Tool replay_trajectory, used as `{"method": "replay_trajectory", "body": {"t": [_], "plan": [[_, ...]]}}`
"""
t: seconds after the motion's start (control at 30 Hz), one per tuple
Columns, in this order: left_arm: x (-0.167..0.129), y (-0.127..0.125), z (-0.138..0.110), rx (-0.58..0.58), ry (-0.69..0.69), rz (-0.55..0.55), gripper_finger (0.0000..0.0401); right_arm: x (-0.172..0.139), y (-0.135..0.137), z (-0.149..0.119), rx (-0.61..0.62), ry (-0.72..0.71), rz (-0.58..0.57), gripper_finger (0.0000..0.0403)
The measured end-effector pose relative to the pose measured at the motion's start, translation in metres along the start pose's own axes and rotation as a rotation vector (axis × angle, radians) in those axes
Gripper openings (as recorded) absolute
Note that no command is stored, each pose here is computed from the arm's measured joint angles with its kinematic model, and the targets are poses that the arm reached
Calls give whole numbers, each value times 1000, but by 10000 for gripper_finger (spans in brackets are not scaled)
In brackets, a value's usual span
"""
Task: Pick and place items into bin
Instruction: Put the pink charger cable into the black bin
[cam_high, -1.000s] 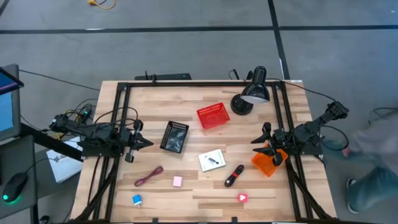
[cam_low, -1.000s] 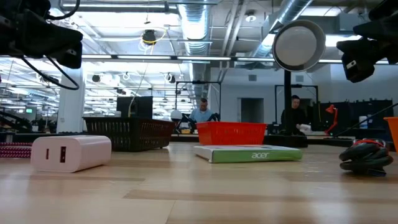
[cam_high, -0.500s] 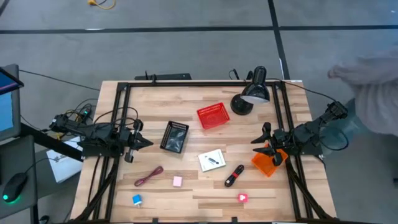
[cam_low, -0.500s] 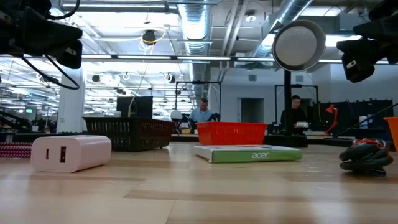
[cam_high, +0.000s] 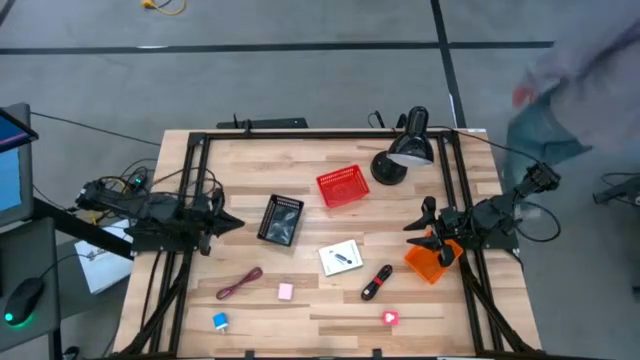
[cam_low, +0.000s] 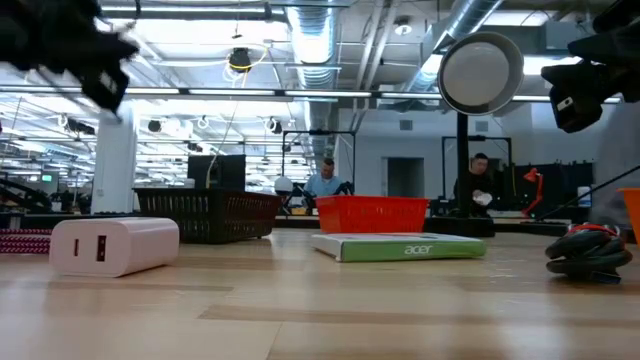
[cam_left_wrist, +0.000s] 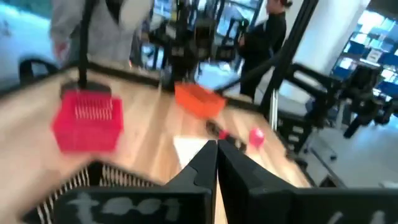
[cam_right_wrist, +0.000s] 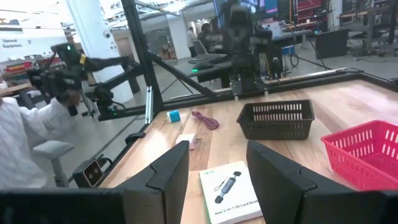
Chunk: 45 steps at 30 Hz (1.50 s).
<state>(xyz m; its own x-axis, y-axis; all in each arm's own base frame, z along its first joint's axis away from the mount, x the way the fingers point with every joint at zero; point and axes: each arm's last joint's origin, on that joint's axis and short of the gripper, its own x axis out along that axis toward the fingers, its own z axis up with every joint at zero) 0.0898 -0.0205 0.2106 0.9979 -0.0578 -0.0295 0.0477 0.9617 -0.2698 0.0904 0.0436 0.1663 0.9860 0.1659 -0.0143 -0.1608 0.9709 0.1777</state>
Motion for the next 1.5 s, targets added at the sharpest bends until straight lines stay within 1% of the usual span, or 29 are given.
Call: {"method": "replay_trajectory", "body": {"t": [0.1,0.2,0.23,0.3,0.37,0.5,0.57,0.67,0.73,0.83,0.93,1.0,1.07,1.23,1.33,1.43,1.5], "plan": [[-4,-5,26,100,28,43,5,0,0,0,0,0,0,155],[-6,-9,47,183,91,126,28,0,0,0,0,0,0,155],[-5,-10,51,204,119,149,38,0,0,0,-8,-1,-2,155],[0,-12,55,225,164,181,64,0,-1,1,-49,-13,-45,155],[6,-13,56,217,195,185,93,0,-2,1,-65,-16,-64,155],[18,-19,53,98,280,104,142,0,-3,1,-70,-18,-67,155],[22,-21,47,82,356,49,155,0,-3,3,-58,-40,-82,155],[28,-21,32,57,505,15,160,0,-2,10,-7,-108,-77,155],[32,-22,21,-21,619,22,160,-1,-2,13,-27,-140,-74,155],[39,-26,9,-148,745,22,156,-1,-1,17,-79,-171,-79,155],[45,-32,-1,-211,844,10,150,-1,-1,18,-85,-180,-80,155],[49,-35,-7,-265,896,24,146,-1,-1,18,-86,-184,-86,155],[52,-38,-14,-314,947,63,142,-2,-2,19,-80,-194,-110,155],[61,-50,-32,-419,1051,130,139,-2,-5,18,-78,-184,-207,155],[67,-60,-42,-480,1085,127,139,-2,-5,16,-87,-167,-219,155],[74,-72,-50,-514,1083,93,139,-1,-6,14,-98,-148,-221,155],[77,-77,-56,-534,1094,96,139,-1,-6,13,-103,-139,-220,155]]}}
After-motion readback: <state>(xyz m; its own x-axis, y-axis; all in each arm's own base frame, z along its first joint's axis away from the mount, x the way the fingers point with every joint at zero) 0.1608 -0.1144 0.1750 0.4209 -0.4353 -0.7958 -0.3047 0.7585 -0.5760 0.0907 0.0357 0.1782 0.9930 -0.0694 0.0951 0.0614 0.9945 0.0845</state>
